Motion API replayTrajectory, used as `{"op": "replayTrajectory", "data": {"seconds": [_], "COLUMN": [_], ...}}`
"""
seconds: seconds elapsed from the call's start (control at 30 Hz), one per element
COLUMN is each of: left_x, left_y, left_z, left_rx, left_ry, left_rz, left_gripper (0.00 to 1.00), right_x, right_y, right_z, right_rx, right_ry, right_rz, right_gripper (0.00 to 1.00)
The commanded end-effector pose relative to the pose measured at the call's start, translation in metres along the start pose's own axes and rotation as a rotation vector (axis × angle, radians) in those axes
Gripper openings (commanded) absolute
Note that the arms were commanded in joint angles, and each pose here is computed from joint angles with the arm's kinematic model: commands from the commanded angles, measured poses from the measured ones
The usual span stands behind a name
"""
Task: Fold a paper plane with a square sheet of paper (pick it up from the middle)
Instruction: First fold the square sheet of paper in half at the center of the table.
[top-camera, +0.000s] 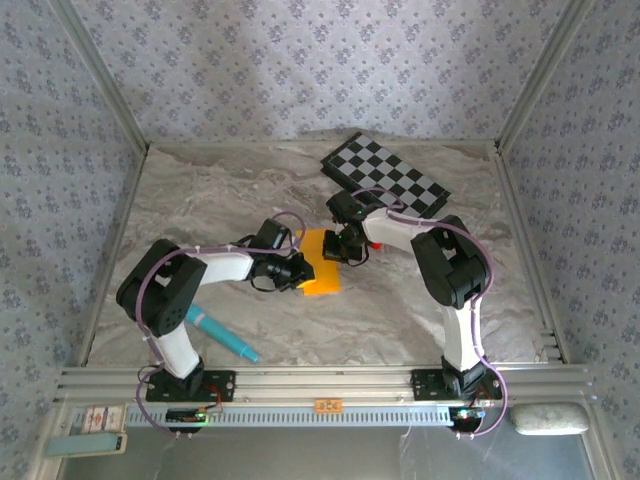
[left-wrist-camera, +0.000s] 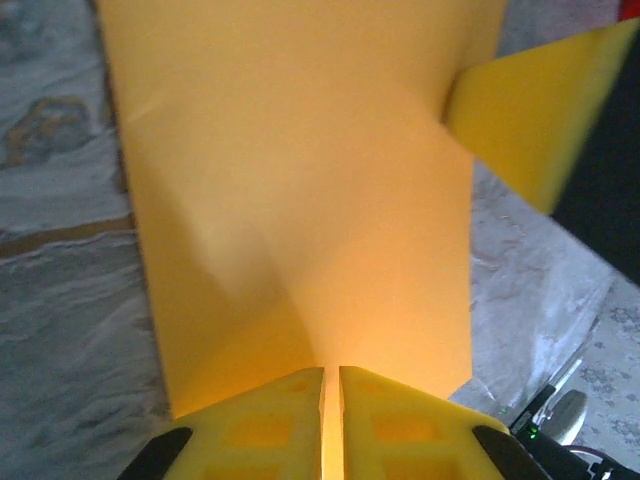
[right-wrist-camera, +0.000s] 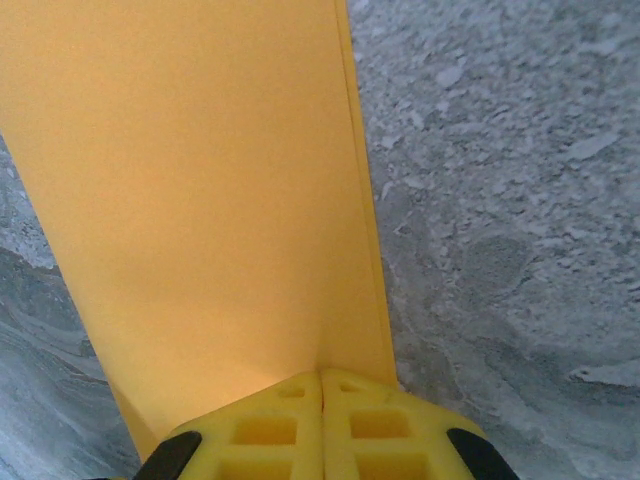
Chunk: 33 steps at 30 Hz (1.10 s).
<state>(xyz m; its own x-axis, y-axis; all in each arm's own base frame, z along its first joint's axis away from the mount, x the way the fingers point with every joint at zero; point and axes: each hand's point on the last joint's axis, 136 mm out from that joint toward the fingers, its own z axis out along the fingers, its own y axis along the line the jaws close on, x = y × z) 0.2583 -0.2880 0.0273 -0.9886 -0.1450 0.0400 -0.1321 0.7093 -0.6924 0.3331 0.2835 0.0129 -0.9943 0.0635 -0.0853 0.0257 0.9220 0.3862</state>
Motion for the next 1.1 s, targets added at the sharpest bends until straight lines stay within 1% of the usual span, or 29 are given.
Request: {"op": "replayTrajectory", "data": {"seconds": [0.0,0.17,0.23,0.27,0.33,0.47,0.57,0.67,0.8,0.97,1.07], "left_x": [0.015,0.028,0.030,0.029,0.024,0.003,-0.014,-0.021,-0.015,-0.010,-0.008], "left_y": [0.029,0.068,0.074,0.071,0.057,0.008,-0.024,-0.036,-0.032,0.001,0.015], "left_z": [0.004,-0.005,-0.014,-0.020,-0.031,-0.053,-0.061,-0.053,-0.026,-0.007,-0.002], "left_rx": [-0.077,-0.139,-0.138,-0.125,-0.092,0.013,0.091,0.085,0.029,-0.126,-0.167], "left_ry": [0.043,0.044,0.029,0.018,-0.013,-0.095,-0.151,-0.135,-0.061,-0.010,0.002], "left_rz": [-0.018,-0.071,-0.088,-0.087,-0.061,0.013,0.043,0.069,0.072,0.025,0.010], "left_gripper": [0.11,0.11,0.11,0.11,0.11,0.11,0.11,0.11,0.11,0.10,0.10], "right_x": [0.051,0.051,0.050,0.050,0.049,0.047,0.047,0.048,0.047,0.047,0.048], "right_y": [-0.097,-0.099,-0.101,-0.101,-0.100,-0.099,-0.098,-0.097,-0.097,-0.097,-0.099], "right_z": [0.036,0.036,0.036,0.035,0.035,0.034,0.035,0.035,0.035,0.035,0.036], "right_rx": [0.335,0.345,0.349,0.351,0.351,0.349,0.346,0.346,0.345,0.345,0.351], "right_ry": [0.164,0.161,0.160,0.158,0.156,0.149,0.147,0.149,0.147,0.146,0.149], "right_rz": [0.098,0.093,0.092,0.089,0.085,0.085,0.087,0.086,0.086,0.086,0.084], "right_gripper": [0.07,0.07,0.07,0.07,0.07,0.07,0.07,0.07,0.07,0.07,0.07]}}
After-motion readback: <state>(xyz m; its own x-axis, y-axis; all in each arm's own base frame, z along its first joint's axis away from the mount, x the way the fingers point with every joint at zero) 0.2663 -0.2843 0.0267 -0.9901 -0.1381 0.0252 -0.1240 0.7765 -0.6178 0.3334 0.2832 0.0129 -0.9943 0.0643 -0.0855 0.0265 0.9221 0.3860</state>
